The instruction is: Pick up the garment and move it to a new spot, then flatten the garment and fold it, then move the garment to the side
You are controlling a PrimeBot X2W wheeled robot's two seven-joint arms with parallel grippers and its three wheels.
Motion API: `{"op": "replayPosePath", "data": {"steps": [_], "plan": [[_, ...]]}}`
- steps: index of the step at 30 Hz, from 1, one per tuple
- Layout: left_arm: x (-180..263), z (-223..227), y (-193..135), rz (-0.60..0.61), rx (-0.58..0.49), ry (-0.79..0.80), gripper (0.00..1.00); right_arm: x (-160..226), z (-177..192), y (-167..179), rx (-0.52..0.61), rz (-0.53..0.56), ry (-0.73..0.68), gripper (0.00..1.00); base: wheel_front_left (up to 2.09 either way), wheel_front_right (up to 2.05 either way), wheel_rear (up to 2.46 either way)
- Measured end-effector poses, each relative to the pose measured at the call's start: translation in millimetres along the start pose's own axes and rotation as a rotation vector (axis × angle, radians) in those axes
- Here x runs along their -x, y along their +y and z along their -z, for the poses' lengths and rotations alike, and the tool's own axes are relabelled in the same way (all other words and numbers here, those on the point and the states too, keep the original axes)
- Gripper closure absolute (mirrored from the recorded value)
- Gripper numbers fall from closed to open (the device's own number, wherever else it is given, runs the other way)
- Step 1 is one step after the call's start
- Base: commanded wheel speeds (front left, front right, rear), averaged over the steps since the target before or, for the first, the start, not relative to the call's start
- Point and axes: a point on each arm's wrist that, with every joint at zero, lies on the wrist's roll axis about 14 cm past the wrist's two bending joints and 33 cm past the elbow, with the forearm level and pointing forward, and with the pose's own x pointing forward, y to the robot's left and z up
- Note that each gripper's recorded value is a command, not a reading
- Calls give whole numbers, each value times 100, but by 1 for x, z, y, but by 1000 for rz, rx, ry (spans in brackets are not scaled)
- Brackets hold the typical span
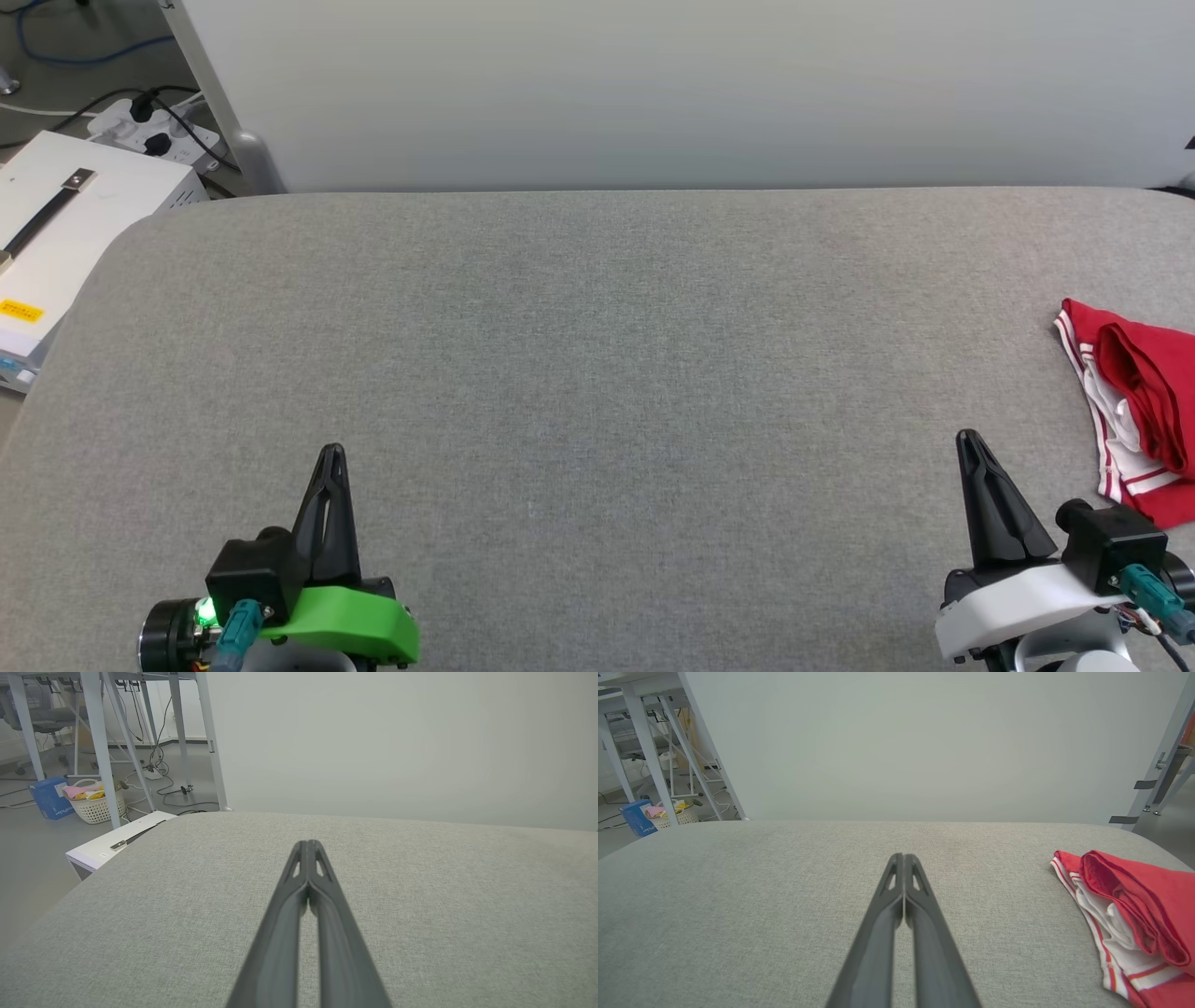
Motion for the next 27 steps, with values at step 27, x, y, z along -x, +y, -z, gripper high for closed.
{"op": "replayPosePath", "data": {"steps": [27], "plan": [[-1,1,-1,7,-20,33,100,-1,0,4,26,-8,32,100,0,0,0]]}}
